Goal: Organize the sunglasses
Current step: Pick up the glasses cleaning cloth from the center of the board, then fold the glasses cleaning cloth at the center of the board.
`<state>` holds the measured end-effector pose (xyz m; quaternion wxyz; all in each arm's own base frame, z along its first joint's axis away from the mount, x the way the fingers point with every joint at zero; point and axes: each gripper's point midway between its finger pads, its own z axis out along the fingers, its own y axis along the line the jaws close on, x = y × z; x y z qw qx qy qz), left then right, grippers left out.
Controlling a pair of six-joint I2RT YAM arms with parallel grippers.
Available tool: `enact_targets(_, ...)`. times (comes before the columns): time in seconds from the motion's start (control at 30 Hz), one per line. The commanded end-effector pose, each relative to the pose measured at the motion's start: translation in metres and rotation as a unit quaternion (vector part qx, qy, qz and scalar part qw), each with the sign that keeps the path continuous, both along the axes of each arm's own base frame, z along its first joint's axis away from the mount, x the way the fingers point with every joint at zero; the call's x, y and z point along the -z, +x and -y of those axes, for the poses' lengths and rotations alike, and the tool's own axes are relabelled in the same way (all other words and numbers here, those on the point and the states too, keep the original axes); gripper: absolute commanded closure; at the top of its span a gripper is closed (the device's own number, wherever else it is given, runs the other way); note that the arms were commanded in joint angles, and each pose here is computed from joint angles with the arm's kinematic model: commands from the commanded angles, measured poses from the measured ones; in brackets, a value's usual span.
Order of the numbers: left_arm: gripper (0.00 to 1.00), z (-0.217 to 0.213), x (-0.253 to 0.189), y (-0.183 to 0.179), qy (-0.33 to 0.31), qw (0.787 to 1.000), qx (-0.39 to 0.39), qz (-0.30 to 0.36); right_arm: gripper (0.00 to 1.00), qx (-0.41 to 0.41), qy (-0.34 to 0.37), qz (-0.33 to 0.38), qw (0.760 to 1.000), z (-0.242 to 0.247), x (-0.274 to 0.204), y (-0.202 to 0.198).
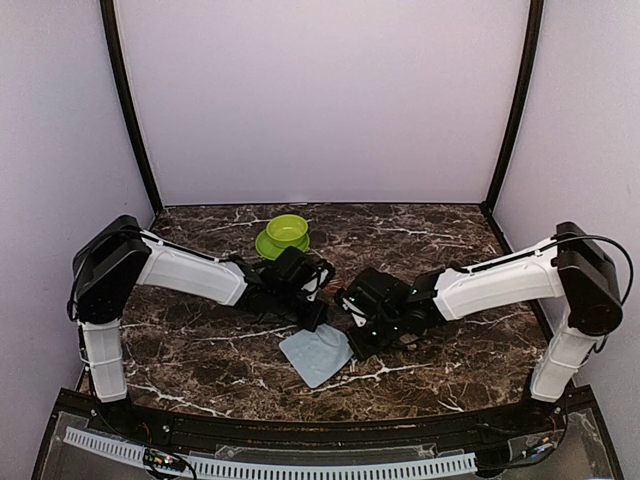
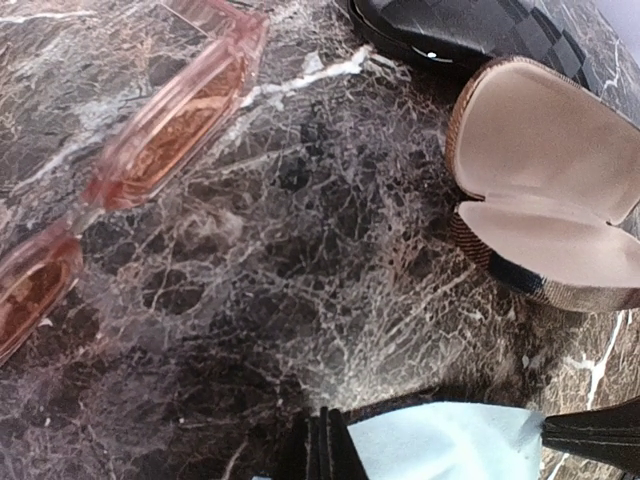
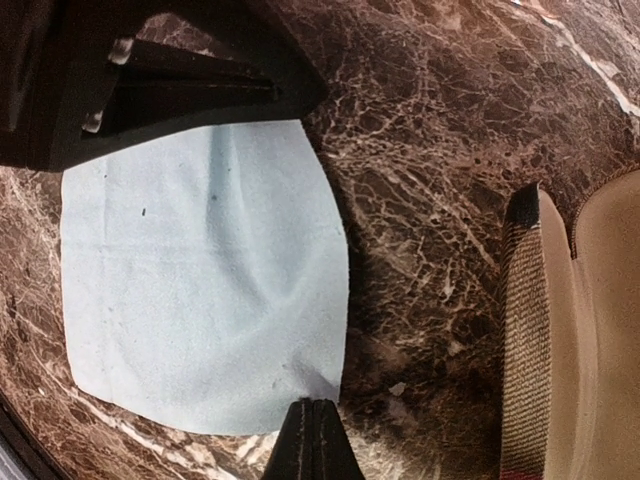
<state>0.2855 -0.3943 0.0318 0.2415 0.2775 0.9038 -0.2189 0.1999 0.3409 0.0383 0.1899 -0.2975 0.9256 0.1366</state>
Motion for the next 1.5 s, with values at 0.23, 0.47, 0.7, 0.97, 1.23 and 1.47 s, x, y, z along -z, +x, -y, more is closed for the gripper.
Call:
enact_targets(0.23, 1.0, 0.006, -0.035, 0.004, -0.038, 0.999, -0.012, 0.022, 1.0, -0.012, -0.03, 0.026, 0.999, 0.007, -0.013, 0.009)
enact_targets(0.47, 1.0, 0.01, -0.038, 0.003, -0.047, 0.999, -0.005, 0.022, 1.0, -0.013, -0.026, 0.031, 0.999, 0.005, -0.019, 0.009)
enact_targets(0.7, 1.0, 0.006, -0.04, -0.001, -0.051, 0.998, -0.003, 0.021, 1.0, -0.021, -0.017, 0.03, 0.999, -0.006, -0.02, 0.001)
enact_targets(0.97, 1.0, -0.002, -0.044, -0.008, -0.058, 0.998, -0.001, 0.028, 1.0, -0.025, -0.004, 0.03, 0.999, -0.022, -0.02, -0.013)
enact_targets(1.23, 1.0, -0.014, -0.038, -0.017, -0.05, 0.998, 0.0, 0.024, 1.0, -0.033, 0.005, 0.029, 0.999, -0.036, -0.022, -0.027)
enact_targets(1.47, 1.0, -0.025, -0.033, -0.026, -0.046, 0.999, -0.002, 0.02, 1.0, -0.042, 0.009, 0.024, 0.999, -0.047, -0.02, -0.035)
